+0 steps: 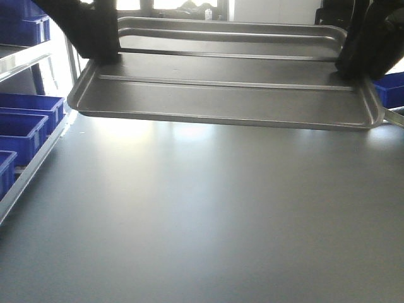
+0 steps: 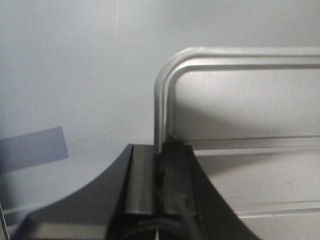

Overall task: Grab silver tray and stack on right shelf
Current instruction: 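Hold the tray with both grippers while the base drives to another shelf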

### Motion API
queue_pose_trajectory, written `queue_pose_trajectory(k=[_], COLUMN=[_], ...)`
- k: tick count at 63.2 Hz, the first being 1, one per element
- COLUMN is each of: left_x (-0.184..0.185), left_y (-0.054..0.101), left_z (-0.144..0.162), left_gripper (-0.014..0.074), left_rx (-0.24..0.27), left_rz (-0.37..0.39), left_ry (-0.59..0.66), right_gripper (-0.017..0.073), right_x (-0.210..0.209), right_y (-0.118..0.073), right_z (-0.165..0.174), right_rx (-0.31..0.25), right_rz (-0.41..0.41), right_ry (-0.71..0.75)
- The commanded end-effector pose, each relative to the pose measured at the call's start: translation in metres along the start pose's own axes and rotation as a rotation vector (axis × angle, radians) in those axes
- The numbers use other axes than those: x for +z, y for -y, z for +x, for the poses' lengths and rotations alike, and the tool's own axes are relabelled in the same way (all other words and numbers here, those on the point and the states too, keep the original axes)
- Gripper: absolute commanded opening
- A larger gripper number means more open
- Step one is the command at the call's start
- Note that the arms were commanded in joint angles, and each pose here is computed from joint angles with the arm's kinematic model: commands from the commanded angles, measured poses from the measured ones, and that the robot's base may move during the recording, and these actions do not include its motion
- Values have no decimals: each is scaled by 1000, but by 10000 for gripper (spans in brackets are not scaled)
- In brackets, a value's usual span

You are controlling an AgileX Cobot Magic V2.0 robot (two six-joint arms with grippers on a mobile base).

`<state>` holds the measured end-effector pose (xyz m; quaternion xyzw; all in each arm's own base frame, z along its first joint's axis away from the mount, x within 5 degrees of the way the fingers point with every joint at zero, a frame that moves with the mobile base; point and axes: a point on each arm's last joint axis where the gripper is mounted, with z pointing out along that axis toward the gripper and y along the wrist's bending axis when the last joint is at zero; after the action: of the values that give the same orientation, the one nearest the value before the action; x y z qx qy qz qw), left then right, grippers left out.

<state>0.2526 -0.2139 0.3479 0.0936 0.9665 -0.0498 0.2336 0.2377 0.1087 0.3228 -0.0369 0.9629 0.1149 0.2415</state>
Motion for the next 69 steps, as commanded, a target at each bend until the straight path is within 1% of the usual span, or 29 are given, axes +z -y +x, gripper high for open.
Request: queue_pose_trajectory(k=[1,69], left_x=[-27,-27], left_y=[3,4], left_z=[-7,-7], left_gripper=[-93,-93], left_rx=[2,1], left_rz=[79,82], left_ry=[109,108], right_gripper=[57,57], right_x=[-20,-20], right_y=[-6,-6], right_z=[-10,-10], right_rx=[-30,-30], right_rz=[-53,-53], right_ry=[114,114])
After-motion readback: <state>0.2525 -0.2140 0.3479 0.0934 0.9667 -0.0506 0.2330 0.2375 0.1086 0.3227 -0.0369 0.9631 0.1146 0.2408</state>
